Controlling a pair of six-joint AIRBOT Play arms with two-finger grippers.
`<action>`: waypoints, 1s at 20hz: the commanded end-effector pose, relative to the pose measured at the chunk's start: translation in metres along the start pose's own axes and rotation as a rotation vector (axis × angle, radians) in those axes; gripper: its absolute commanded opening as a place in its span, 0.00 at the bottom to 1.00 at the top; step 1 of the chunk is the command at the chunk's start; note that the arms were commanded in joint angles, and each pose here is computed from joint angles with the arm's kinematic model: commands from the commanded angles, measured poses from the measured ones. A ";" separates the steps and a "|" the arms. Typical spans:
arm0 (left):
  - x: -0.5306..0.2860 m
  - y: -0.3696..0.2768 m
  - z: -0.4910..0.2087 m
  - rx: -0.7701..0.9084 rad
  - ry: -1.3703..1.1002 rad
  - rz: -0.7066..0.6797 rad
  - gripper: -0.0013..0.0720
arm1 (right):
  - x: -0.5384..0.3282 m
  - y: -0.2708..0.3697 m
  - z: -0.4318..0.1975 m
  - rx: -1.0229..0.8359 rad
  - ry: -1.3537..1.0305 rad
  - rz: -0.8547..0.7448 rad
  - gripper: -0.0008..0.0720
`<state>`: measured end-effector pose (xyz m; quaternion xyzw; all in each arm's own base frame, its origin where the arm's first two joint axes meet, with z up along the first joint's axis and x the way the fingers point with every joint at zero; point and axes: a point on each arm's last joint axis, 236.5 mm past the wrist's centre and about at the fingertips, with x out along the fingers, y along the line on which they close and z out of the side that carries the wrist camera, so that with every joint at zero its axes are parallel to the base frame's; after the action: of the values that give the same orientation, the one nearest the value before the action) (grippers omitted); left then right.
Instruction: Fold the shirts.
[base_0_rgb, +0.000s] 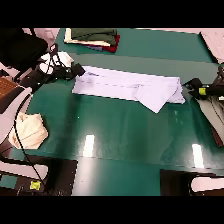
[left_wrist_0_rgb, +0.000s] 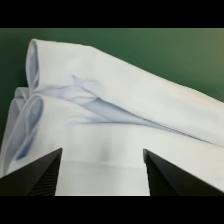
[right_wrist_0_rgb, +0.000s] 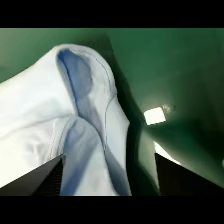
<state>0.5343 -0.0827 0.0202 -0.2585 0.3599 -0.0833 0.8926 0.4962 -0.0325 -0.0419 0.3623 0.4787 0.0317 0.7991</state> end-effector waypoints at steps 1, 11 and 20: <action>0.000 -0.041 -0.007 0.067 0.023 -0.077 0.84 | -0.002 0.009 -0.023 0.033 0.131 0.191 0.96; 0.007 -0.104 -0.037 0.213 0.056 -0.165 0.84 | 0.036 0.029 -0.031 -0.008 0.314 0.308 0.99; 0.035 -0.142 -0.055 0.280 0.057 -0.206 0.70 | 0.061 0.060 -0.055 -0.103 0.350 0.287 0.25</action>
<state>0.5247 -0.2279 0.0448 -0.1746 0.3459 -0.2277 0.8933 0.5023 0.0559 -0.0687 0.3768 0.5520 0.2226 0.7097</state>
